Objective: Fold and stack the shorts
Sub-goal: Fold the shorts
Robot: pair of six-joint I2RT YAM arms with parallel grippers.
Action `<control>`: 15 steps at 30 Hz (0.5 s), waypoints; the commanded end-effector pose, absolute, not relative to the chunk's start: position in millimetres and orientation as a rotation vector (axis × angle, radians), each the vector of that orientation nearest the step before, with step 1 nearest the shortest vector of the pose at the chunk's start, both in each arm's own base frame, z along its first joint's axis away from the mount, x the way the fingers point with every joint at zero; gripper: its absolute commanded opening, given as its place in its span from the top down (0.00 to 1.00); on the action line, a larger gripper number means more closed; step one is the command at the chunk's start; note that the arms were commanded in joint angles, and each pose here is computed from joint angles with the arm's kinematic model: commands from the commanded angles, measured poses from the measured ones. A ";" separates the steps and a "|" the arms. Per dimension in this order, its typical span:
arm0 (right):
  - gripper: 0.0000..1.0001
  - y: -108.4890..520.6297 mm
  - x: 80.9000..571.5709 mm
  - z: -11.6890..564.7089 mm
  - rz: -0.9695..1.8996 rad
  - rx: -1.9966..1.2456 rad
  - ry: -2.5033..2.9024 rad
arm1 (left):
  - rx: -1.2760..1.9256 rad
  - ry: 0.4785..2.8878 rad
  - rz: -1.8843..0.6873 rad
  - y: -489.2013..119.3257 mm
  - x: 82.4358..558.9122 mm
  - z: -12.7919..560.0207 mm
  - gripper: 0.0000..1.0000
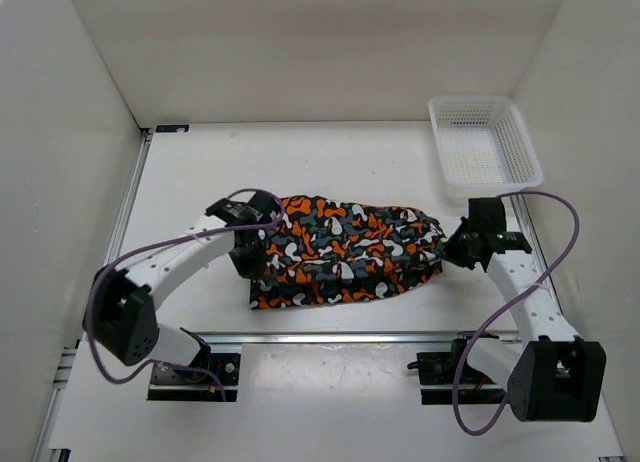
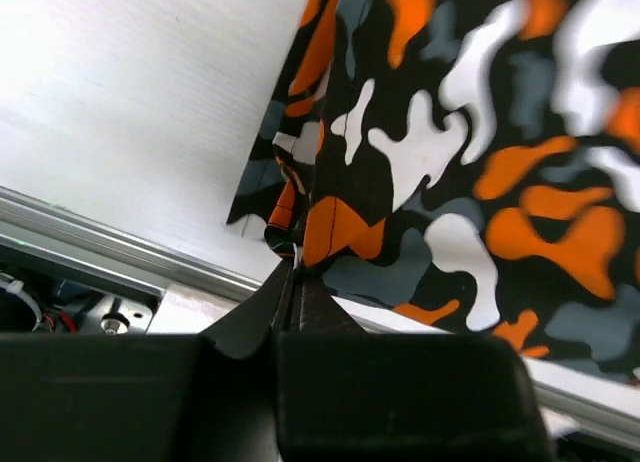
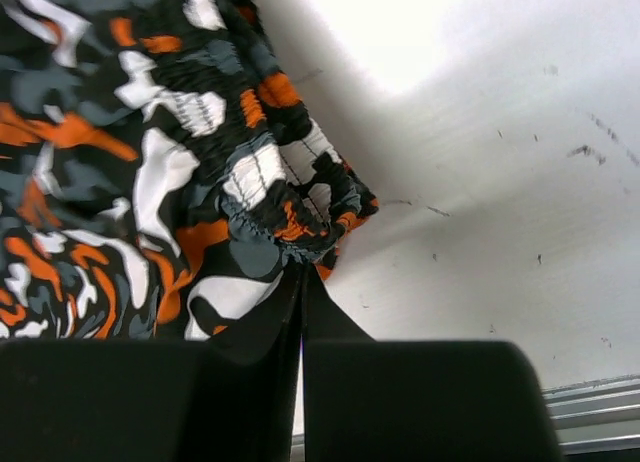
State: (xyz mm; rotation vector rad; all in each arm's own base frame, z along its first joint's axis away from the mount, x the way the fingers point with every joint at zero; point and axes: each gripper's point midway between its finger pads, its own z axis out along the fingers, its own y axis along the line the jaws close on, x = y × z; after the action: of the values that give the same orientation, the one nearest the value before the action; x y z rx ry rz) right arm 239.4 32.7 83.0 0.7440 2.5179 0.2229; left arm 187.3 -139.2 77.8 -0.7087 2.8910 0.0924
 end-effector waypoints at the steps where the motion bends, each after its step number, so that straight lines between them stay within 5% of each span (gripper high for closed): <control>1: 1.00 34.8 262.2 127.3 0.266 0.654 2.414 | -0.747 2.734 0.056 -118.1 198.7 132.3 0.90; 7: 1.00 45.9 256.0 138.2 0.320 0.602 2.428 | -0.784 2.665 -0.015 -102.5 199.4 158.3 0.90; 13: 1.00 45.2 219.9 87.3 0.280 0.661 2.541 | -0.807 2.832 -0.092 -116.8 162.6 98.8 0.90; 14: 0.96 45.1 219.2 83.2 0.279 0.661 2.543 | -0.808 2.848 -0.101 -118.1 159.2 91.6 0.90; 15: 0.71 45.0 217.6 76.5 0.272 0.667 2.562 | -0.809 2.867 -0.122 -123.1 154.4 85.1 0.88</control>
State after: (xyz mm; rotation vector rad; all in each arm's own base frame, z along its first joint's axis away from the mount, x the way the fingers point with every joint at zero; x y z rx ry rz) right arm 229.7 49.5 94.7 0.6495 2.5088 0.3183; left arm 165.0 -112.4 96.4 -0.8050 2.8221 -0.0457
